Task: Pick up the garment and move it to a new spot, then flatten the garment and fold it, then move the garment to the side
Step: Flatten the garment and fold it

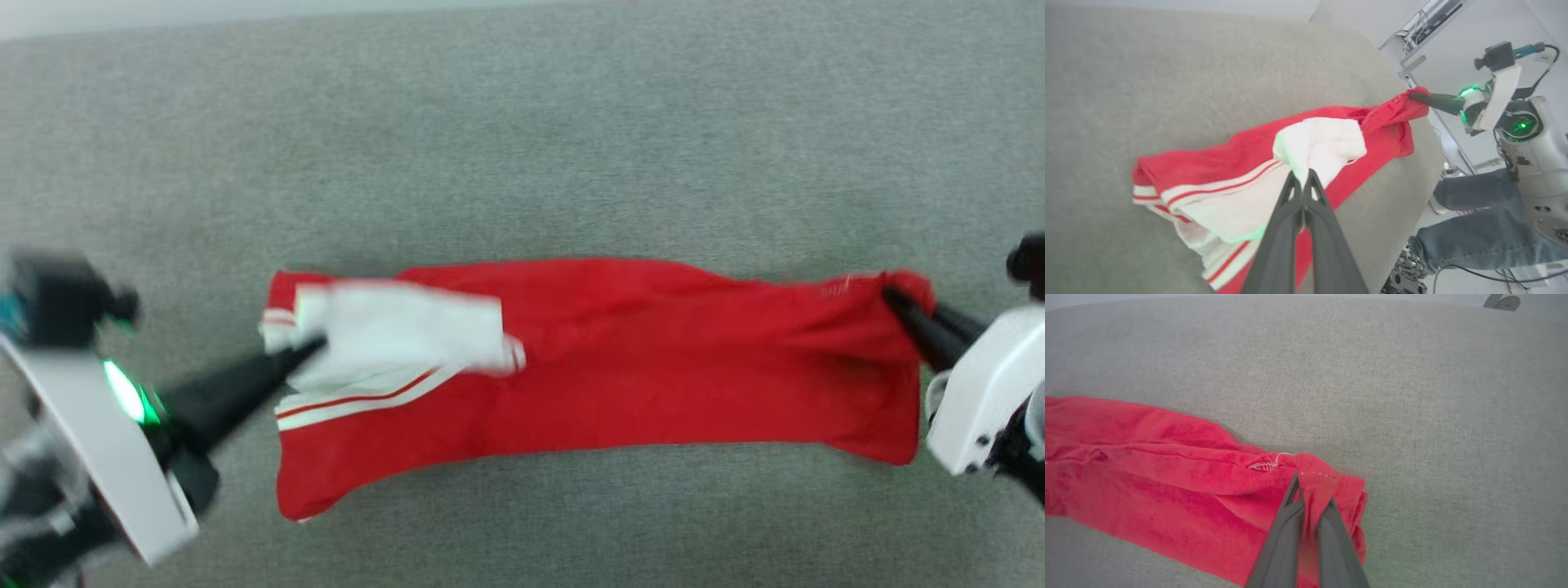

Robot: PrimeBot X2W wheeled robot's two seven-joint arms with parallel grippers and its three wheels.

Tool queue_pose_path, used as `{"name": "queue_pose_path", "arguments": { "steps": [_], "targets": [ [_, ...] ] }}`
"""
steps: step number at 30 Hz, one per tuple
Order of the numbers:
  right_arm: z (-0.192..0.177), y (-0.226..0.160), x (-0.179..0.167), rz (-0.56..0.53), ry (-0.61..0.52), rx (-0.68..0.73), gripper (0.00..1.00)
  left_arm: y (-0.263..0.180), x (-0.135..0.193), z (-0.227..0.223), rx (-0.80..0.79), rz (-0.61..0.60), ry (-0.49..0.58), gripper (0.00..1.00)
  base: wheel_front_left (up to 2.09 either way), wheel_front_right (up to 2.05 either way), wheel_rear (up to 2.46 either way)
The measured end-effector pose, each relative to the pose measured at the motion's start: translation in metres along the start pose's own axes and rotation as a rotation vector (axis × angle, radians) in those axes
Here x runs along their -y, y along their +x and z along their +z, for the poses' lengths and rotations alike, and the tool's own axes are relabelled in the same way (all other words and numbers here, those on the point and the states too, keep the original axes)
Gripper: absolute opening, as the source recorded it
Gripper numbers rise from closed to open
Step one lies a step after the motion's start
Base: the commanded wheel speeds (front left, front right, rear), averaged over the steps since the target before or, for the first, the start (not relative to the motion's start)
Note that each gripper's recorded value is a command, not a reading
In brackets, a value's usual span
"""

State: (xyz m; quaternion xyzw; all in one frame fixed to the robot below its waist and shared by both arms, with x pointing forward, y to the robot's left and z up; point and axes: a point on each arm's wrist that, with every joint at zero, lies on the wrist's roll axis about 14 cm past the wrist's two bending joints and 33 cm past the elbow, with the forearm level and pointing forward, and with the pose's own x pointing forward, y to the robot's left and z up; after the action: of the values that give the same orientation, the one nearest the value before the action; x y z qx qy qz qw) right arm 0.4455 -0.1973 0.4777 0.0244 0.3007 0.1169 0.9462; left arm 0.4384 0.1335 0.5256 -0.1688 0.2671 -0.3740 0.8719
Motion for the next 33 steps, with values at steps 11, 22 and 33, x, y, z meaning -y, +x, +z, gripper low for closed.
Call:
{"name": "queue_pose_path", "arguments": {
  "steps": [11, 22, 33],
  "targets": [
    [-0.052, 0.024, -0.004, -0.010, 0.085, -0.075, 0.00, 0.003, -0.050, -0.082, -0.099, 0.141, -0.144, 0.00, 0.00, 0.00, 0.00],
    [-0.047, 0.028, -0.003, -0.012, 0.125, 0.016, 1.00, 0.008, -0.054, -0.084, 0.001, 0.163, -0.124, 1.00, 0.00, 0.00, 0.00],
    [-0.044, -0.005, 0.028, -0.083, 0.199, 0.067, 1.00, -0.010, -0.063, -0.063, 0.195, 0.255, -0.111, 1.00, 0.00, 0.00, 0.00]
  ]
}}
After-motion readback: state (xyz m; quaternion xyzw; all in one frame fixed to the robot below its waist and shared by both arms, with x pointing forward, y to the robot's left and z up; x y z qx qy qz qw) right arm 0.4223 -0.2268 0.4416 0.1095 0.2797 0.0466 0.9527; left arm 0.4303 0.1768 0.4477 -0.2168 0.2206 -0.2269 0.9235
